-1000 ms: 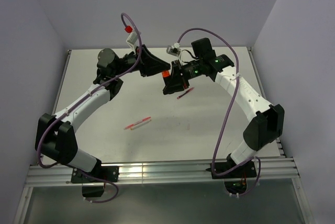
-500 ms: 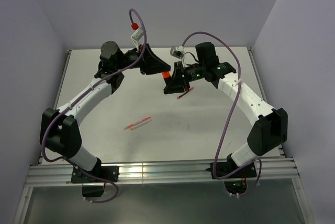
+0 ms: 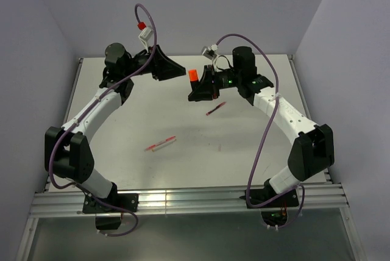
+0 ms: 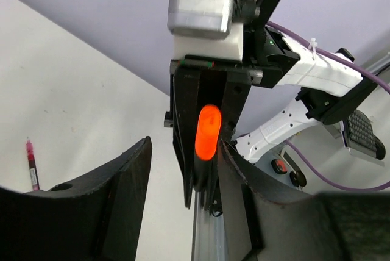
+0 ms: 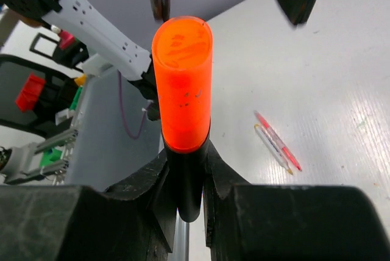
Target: Insert the pens into the pen caps
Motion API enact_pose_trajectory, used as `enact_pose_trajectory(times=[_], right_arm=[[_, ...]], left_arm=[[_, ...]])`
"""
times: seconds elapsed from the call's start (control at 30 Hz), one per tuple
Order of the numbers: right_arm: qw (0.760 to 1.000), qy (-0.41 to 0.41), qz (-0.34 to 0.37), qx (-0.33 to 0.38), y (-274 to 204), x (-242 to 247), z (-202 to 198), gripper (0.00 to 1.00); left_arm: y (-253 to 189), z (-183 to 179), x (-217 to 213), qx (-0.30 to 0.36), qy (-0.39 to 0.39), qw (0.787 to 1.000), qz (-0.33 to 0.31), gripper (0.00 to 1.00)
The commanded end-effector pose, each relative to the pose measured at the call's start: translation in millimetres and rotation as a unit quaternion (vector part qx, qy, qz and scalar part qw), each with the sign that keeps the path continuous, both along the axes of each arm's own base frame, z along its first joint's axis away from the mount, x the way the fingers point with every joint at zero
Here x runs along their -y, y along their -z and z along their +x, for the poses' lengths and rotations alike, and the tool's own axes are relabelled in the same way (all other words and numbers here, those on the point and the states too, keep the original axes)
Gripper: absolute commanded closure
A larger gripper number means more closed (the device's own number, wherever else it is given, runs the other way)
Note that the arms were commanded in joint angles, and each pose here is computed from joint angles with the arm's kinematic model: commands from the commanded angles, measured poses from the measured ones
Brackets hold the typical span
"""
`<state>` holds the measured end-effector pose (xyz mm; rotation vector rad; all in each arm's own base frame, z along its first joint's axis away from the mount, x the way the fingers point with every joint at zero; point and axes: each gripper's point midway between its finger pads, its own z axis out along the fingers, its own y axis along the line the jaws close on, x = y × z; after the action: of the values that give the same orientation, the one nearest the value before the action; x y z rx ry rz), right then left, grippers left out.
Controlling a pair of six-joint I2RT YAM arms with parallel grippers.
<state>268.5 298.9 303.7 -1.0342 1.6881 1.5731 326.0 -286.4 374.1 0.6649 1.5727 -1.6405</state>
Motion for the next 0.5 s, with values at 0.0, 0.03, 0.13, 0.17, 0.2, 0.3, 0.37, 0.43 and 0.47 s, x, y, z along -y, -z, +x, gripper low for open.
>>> enact_pose_trajectory(times=[0.0, 0.03, 0.13, 0.17, 0.2, 0.3, 0.37, 0.43, 0.47], right_arm=[[0.999, 0.009, 0.047, -0.001, -38, -5, 8, 1.0], [0.999, 0.011, 0.052, -0.008, -41, -6, 9, 1.0], [0.997, 0.017, 0.076, -0.026, -53, -9, 14, 1.0], [0.996, 0.016, 0.08, -0.03, -55, -10, 14, 1.0], [0.995, 0.017, 0.089, -0.032, -59, -11, 15, 1.0], [0.995, 0.017, 0.092, -0.034, -61, -12, 16, 1.0], [0.995, 0.017, 0.09, -0.038, -57, -12, 16, 1.0], [0.995, 0.015, 0.091, -0.035, -57, -12, 14, 1.0], [0.995, 0.015, 0.09, -0.036, -56, -12, 13, 1.0]], left_arm=[[-19, -15, -4, 0.035, -0.006, 0.999, -0.015, 0.47], [-15, -16, -4, 0.031, -0.006, 0.999, -0.013, 0.47], [-11, -17, -1, 0.025, -0.01, 1.0, -0.009, 0.46], [-9, -18, 2, 0.022, -0.009, 1.0, -0.008, 0.46], [-9, -19, 4, 0.02, -0.008, 1.0, -0.008, 0.46], [-10, -22, 9, 0.022, -0.002, 1.0, -0.012, 0.45], [-13, -22, 10, 0.023, -0.003, 1.0, -0.014, 0.45], [-15, -21, 11, 0.023, -0.004, 1.0, -0.017, 0.45], [-16, -20, 12, 0.022, -0.004, 1.0, -0.02, 0.46]])
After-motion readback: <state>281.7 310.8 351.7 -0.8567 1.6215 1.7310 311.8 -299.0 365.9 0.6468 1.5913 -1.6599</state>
